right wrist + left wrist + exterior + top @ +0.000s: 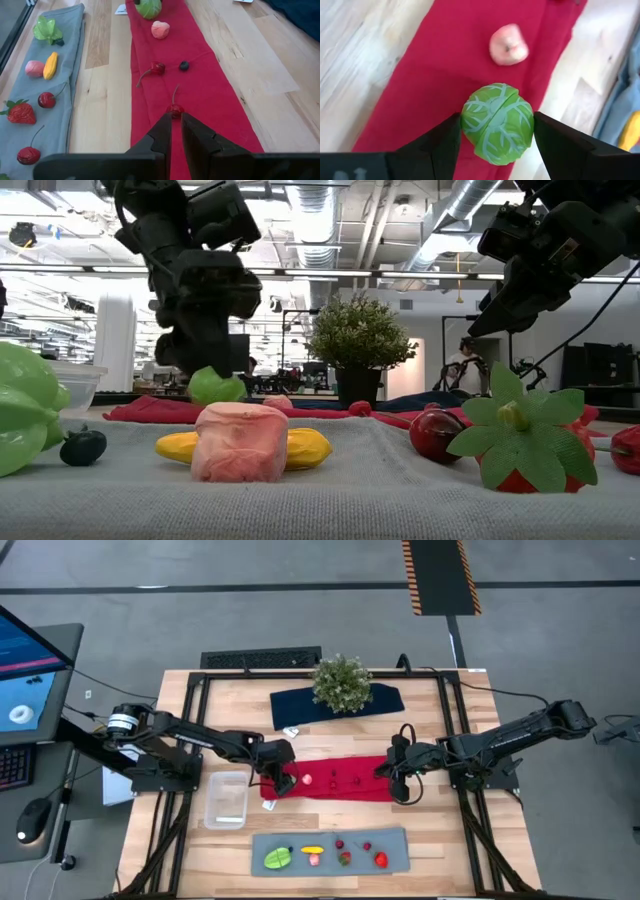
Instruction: Pick and placing Produce into tupperware
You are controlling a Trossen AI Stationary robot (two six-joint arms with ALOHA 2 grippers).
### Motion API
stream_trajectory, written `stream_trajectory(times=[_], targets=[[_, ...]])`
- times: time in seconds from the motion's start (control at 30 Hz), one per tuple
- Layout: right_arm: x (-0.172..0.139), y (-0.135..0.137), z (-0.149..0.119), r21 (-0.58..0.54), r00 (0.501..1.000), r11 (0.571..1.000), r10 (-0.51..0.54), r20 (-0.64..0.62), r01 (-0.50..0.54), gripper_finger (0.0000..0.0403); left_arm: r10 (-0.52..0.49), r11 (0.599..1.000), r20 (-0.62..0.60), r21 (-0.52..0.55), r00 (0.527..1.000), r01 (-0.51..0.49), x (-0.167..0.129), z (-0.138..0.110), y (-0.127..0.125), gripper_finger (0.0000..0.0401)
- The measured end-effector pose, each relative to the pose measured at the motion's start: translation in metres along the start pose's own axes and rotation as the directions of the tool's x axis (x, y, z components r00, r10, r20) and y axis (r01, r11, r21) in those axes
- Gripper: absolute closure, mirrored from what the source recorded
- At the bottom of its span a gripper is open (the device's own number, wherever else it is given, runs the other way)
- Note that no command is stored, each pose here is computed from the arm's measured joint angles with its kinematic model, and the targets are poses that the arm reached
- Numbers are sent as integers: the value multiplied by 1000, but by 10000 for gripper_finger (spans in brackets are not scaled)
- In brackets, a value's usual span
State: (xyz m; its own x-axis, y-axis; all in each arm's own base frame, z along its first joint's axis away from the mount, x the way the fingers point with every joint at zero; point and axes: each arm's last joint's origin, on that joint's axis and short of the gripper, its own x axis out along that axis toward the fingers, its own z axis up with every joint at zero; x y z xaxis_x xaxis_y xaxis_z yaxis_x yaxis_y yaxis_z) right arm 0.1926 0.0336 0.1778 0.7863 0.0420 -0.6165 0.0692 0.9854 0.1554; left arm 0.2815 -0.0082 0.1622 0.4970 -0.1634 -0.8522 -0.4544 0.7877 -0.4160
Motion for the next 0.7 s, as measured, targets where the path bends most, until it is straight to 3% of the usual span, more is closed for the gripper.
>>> stream_trajectory(times=[0.17,0.3,0.7], targets=[[0,0,0,0,1000,1000,0,0,0,337,22,999,-31,36,999,-21,-11,9,-9,178],[0,0,0,0,1000,1000,0,0,0,337,97,995,-88,44,991,-93,-24,14,-15,178],[0,0,0,7,1000,1000,0,-1,0,337,276,959,-175,109,945,-260,-47,0,-42,177]])
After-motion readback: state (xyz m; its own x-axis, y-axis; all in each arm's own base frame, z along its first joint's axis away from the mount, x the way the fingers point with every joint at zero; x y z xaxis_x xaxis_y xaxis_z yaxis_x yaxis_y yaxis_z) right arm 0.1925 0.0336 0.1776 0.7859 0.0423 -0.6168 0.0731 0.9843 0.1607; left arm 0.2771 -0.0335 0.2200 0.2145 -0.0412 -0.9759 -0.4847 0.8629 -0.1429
